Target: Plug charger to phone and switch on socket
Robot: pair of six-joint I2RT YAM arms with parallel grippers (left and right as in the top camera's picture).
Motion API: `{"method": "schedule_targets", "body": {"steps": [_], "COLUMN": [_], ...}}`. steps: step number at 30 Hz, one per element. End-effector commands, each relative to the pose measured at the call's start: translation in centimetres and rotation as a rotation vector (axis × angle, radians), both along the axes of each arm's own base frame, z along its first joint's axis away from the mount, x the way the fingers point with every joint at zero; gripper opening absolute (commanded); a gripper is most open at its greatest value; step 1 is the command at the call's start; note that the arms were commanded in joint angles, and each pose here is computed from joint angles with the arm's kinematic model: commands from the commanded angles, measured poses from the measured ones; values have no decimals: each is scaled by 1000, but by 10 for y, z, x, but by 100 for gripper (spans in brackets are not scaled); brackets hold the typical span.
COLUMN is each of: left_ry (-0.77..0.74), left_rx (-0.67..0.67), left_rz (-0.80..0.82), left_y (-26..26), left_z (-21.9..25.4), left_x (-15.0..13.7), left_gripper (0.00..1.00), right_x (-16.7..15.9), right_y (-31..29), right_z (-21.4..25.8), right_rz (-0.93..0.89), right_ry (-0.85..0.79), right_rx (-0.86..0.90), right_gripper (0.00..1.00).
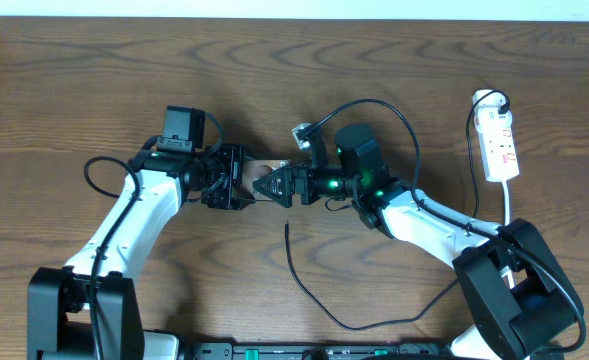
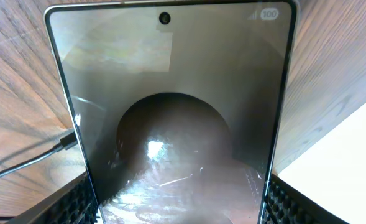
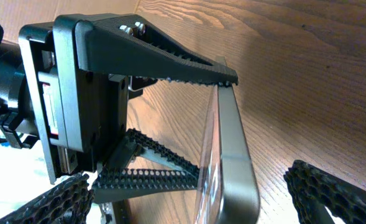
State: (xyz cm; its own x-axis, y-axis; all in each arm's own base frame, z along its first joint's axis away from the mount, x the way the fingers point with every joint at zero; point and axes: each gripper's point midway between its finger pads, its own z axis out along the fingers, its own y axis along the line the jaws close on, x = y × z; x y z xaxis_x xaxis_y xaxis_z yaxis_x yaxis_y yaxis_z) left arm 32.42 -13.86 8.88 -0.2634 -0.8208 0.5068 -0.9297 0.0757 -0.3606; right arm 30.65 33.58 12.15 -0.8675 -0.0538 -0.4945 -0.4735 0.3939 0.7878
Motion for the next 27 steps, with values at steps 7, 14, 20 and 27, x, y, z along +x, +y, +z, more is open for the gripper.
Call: {"method": "schedule_targets", "body": {"steps": [7, 14, 20, 27], "left_ry": [-14, -17, -22, -21], "left_rx": [-36, -37, -15, -16], "left_rz": [-57, -63, -54, -54], "left_y": [-22, -24, -21, -21], "left_z": [11, 11, 9, 9], "left_x": [-8, -9, -7, -7], "left_gripper": [8, 7, 7, 7], "right_x": [2, 2, 2, 2], "right_y": [3, 3, 3, 3], "right_z": [2, 2, 2, 1], "right_rz": [-2, -2, -1, -1], "right_ry": [-1, -1, -1, 5], "right_rx": [3, 3, 3, -1], "right_gripper": [99, 99, 80, 68]}}
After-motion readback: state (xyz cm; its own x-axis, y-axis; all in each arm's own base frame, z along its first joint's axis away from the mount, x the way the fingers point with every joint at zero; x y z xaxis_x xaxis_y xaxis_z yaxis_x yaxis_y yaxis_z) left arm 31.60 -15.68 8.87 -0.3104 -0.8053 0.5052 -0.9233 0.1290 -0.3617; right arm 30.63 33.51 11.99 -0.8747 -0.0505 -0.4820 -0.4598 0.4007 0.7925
